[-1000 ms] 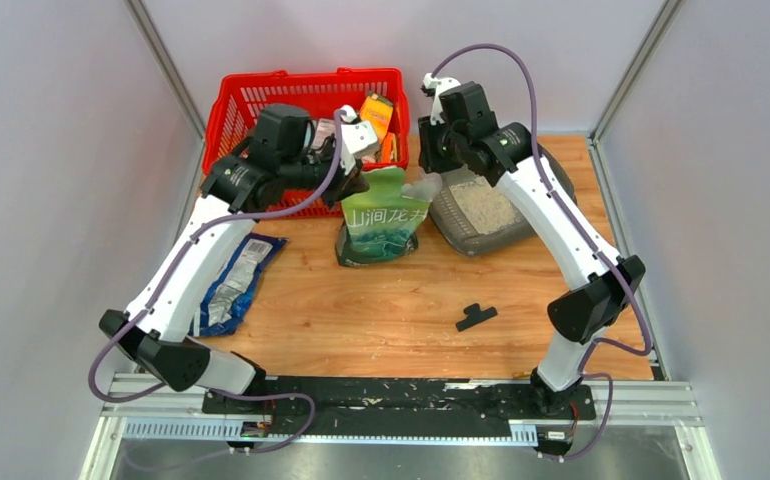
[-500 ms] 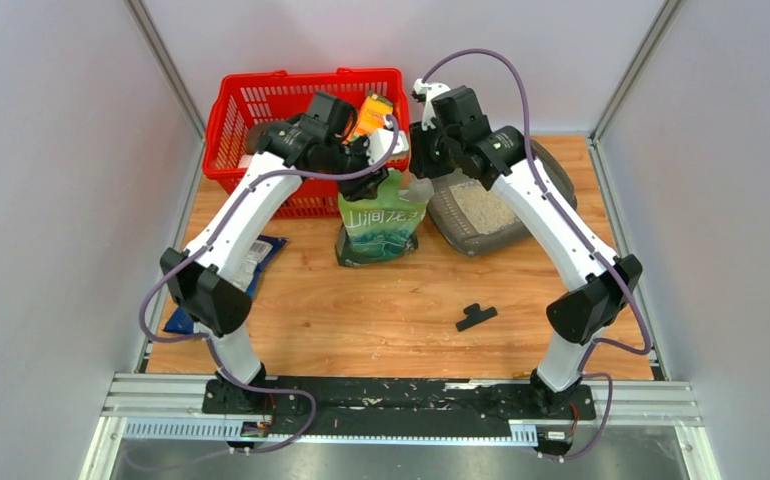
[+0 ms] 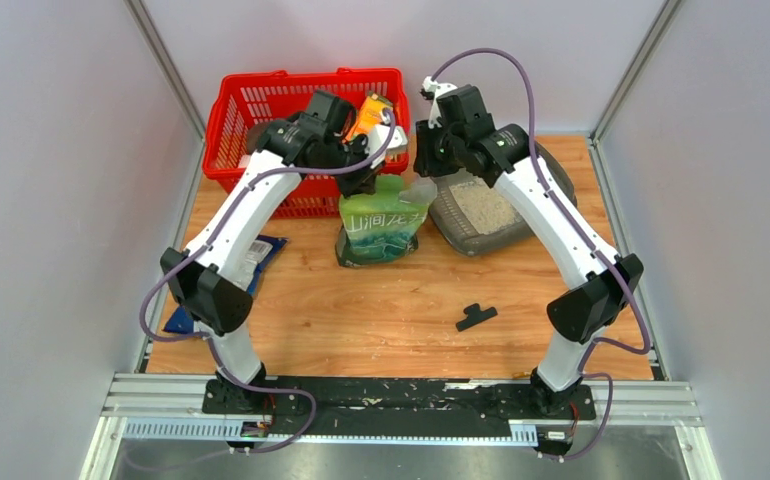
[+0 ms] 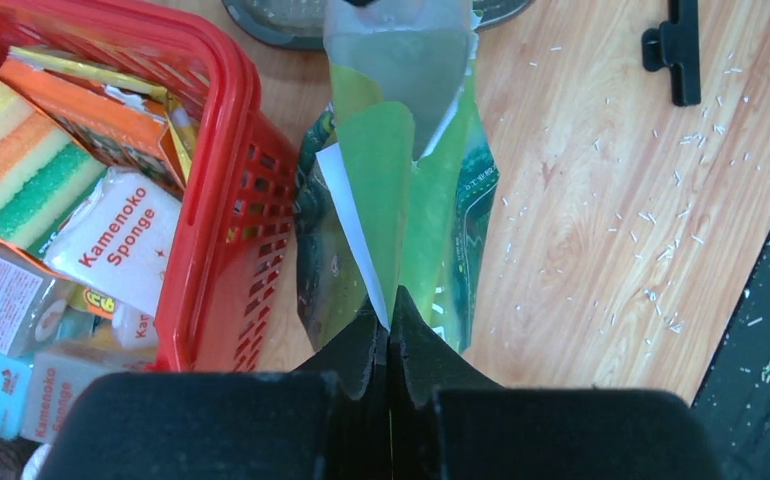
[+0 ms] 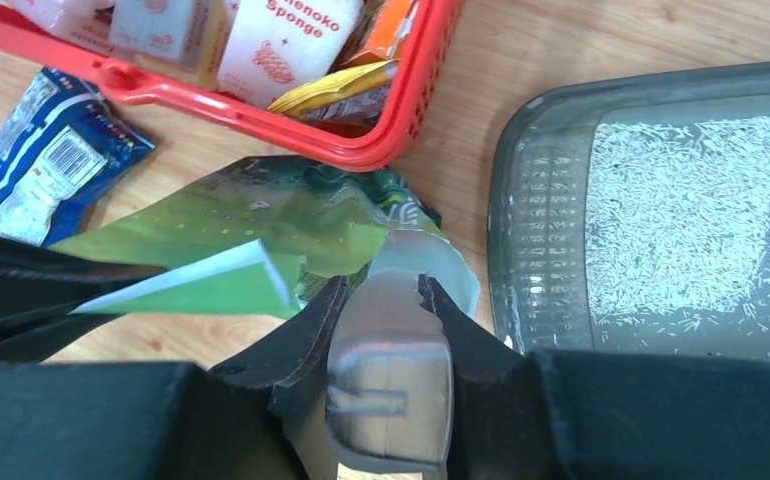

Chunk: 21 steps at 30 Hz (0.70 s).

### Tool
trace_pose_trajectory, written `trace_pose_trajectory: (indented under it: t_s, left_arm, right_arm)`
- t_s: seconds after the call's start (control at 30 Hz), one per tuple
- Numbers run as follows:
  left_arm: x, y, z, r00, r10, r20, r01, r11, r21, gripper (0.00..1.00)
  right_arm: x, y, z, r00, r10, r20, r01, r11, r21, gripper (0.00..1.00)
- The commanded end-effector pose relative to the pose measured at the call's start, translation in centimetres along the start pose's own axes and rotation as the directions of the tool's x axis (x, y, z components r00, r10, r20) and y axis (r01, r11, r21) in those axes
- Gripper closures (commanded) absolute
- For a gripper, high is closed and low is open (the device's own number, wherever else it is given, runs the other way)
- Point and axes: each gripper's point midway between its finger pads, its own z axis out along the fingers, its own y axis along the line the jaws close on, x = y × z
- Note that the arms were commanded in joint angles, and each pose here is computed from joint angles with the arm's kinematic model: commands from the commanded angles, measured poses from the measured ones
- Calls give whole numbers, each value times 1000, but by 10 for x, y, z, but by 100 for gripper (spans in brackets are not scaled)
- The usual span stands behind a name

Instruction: Fill the litter box with clean litter

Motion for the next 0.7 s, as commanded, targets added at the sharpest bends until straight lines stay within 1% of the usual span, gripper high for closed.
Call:
trace_pose_trajectory:
  t_s: [0.0,0.03,0.07,0.1,0.13,0.17,0.2,0.23,0.3,0.37,0.43,0.5,0.53,0.57,0.6,0.63,0.67]
  left_arm:
    - [-41,-9,-45,981,-17,194,38,994,-105,100]
    - [-49,-10,-62,970,-14,242,52,987,-154,100]
    - [-56,-2,-62,956,10,293,51,978,-200,100]
    - [-60,4,-69,947,18,322,67,966,-251,100]
    - [-78,6,-89,914,59,403,73,950,-304,100]
    - [-72,6,-85,912,48,408,88,947,-309,100]
    - [-73,7,-89,905,48,424,103,940,-327,100]
    - [-79,6,-99,885,52,463,123,933,-339,100]
    - [-71,3,-92,887,25,461,143,934,-326,100]
    - [-62,-2,-85,890,-1,456,156,941,-302,100]
    - [-59,-6,-83,887,-12,461,164,943,-290,100]
    - [-54,-8,-78,884,-22,467,172,944,-281,100]
    - [-53,-8,-77,882,-21,471,174,943,-283,100]
    - [-54,-8,-78,879,-22,476,178,942,-285,100]
    - [-54,-6,-79,876,-29,481,191,937,-291,100]
    - [-57,-5,-83,868,-23,496,196,934,-300,100]
    - [-59,-5,-85,862,-21,506,202,931,-304,100]
  right_arm:
    - [-24,-17,-18,995,36,98,-46,993,105,100]
    - [-23,-16,-21,995,37,89,-46,994,97,100]
    - [-23,-9,-23,996,37,85,-43,997,67,100]
    - [-22,-7,-25,996,37,79,-41,998,50,100]
    - [-21,-3,-27,997,34,76,-36,999,26,100]
    - [-15,9,-29,998,28,54,-25,999,-44,100]
    - [-11,13,-29,999,14,37,-12,998,-69,100]
    - [-8,16,-29,1000,9,25,-7,996,-86,100]
    - [0,21,-27,1000,-14,0,13,992,-128,100]
    - [10,35,-26,998,-51,-37,42,975,-219,100]
    - [24,34,-16,994,-66,-83,46,973,-225,100]
    - [24,25,-9,996,-45,-75,31,984,-173,100]
    - [31,21,-4,996,-30,-84,17,988,-153,100]
    - [27,14,-2,998,-12,-63,5,993,-115,100]
    - [18,12,1,1000,10,-8,-10,995,-95,100]
    - [18,4,-1,998,58,25,-56,997,-48,100]
    - [15,3,-3,996,72,60,-70,997,-41,100]
